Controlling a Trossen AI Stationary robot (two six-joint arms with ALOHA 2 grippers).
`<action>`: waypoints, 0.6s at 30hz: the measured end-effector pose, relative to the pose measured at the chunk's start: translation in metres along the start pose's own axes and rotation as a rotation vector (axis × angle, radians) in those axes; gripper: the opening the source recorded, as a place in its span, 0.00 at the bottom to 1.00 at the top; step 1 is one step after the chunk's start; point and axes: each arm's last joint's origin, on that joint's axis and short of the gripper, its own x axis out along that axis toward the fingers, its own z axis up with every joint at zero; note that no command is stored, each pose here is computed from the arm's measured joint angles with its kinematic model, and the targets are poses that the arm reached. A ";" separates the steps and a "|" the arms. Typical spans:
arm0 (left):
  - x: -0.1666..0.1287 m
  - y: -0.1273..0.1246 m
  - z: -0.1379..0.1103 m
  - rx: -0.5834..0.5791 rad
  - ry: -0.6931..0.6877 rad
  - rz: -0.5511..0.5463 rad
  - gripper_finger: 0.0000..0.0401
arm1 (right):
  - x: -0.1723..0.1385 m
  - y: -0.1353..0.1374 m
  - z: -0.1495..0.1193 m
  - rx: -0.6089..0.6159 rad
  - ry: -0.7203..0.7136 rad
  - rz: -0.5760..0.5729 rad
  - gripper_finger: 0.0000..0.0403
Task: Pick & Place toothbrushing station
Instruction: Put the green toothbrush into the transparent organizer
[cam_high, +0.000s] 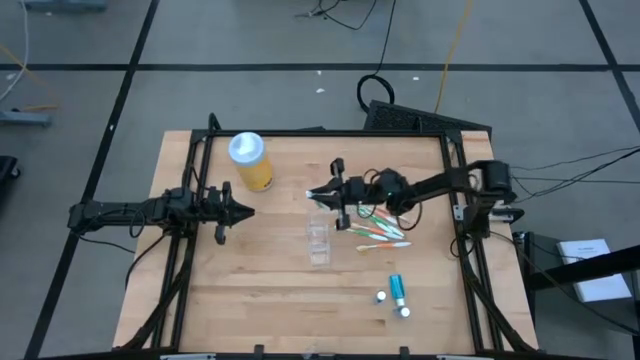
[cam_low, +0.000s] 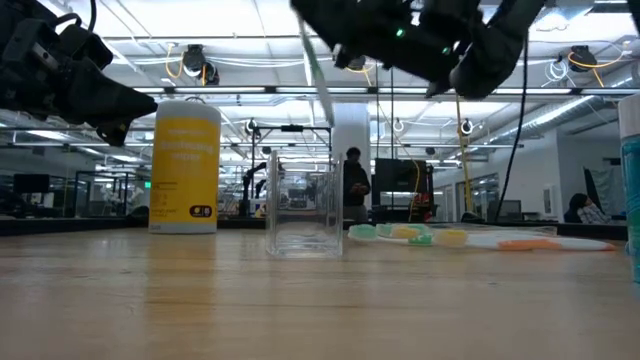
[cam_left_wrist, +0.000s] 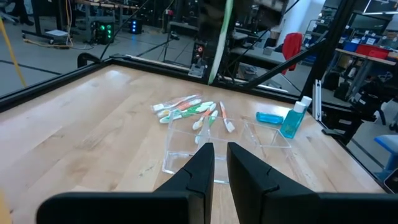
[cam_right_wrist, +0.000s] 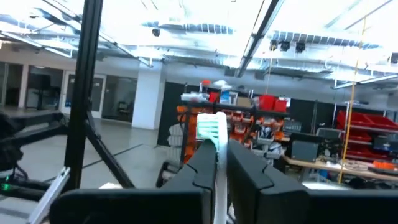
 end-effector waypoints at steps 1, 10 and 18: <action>0.000 0.000 0.000 0.000 0.001 0.000 0.12 | 0.002 0.000 -0.006 0.004 -0.001 0.001 0.03; 0.000 0.000 0.000 0.000 0.000 -0.001 0.12 | 0.012 -0.008 -0.045 0.020 0.061 -0.019 0.03; 0.000 0.000 0.000 0.000 0.001 -0.001 0.12 | 0.010 -0.008 -0.062 0.046 0.118 -0.041 0.03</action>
